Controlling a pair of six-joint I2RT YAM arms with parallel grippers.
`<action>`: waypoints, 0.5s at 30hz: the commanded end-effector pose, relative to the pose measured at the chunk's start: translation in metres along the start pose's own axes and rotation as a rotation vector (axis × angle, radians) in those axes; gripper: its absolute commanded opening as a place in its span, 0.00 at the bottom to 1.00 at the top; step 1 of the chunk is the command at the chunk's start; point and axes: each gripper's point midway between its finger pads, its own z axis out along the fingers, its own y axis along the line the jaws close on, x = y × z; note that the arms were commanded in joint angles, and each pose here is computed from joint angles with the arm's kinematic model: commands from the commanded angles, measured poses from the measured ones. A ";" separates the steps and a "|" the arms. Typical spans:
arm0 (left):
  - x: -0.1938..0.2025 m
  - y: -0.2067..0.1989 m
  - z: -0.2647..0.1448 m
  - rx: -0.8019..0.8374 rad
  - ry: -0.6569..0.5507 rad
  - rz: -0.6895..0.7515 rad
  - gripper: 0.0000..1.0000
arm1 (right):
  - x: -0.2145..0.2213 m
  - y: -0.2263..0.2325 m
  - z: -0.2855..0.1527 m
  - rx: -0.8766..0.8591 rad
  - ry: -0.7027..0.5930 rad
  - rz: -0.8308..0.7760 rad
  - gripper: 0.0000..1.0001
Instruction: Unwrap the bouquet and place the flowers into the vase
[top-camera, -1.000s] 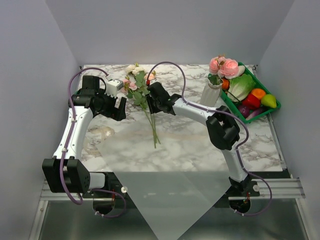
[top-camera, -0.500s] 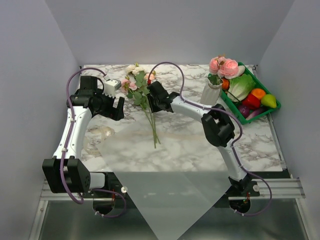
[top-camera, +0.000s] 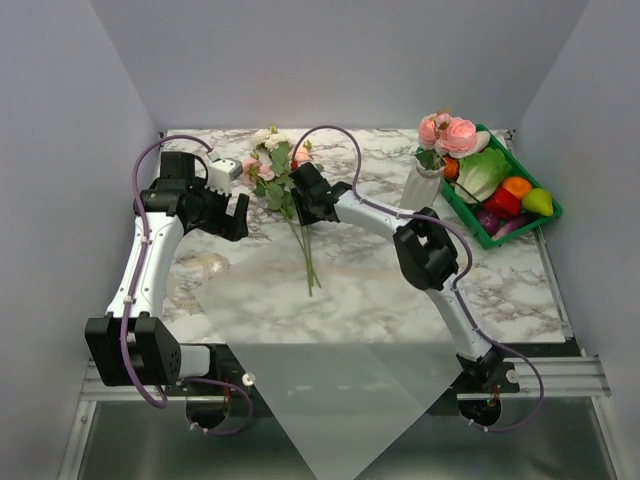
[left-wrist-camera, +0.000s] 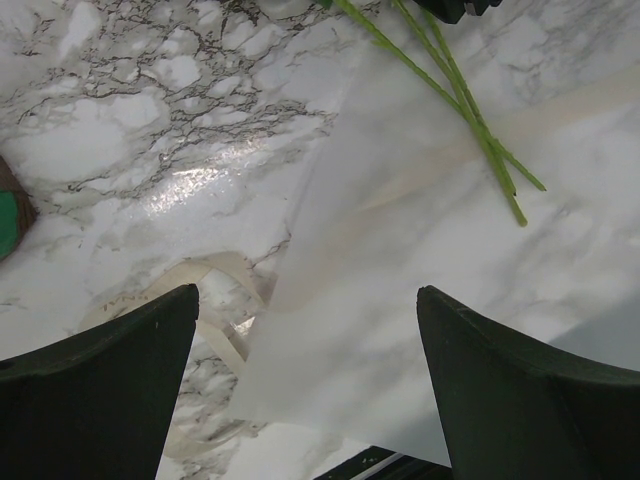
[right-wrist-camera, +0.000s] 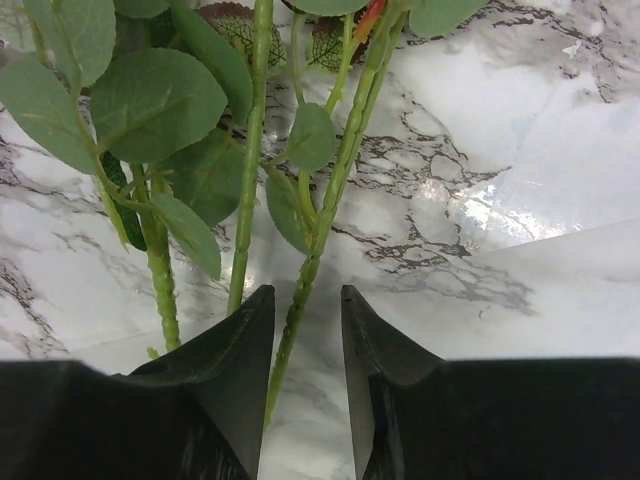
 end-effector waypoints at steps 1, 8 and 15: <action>0.000 0.001 -0.004 -0.011 -0.018 0.013 0.99 | 0.009 0.002 0.008 -0.014 0.045 0.012 0.41; -0.003 -0.002 -0.007 -0.003 -0.028 0.011 0.99 | 0.008 0.002 0.016 0.006 0.091 -0.003 0.33; -0.003 -0.004 -0.012 -0.006 -0.032 0.023 0.99 | 0.011 -0.010 0.012 0.079 0.125 -0.006 0.29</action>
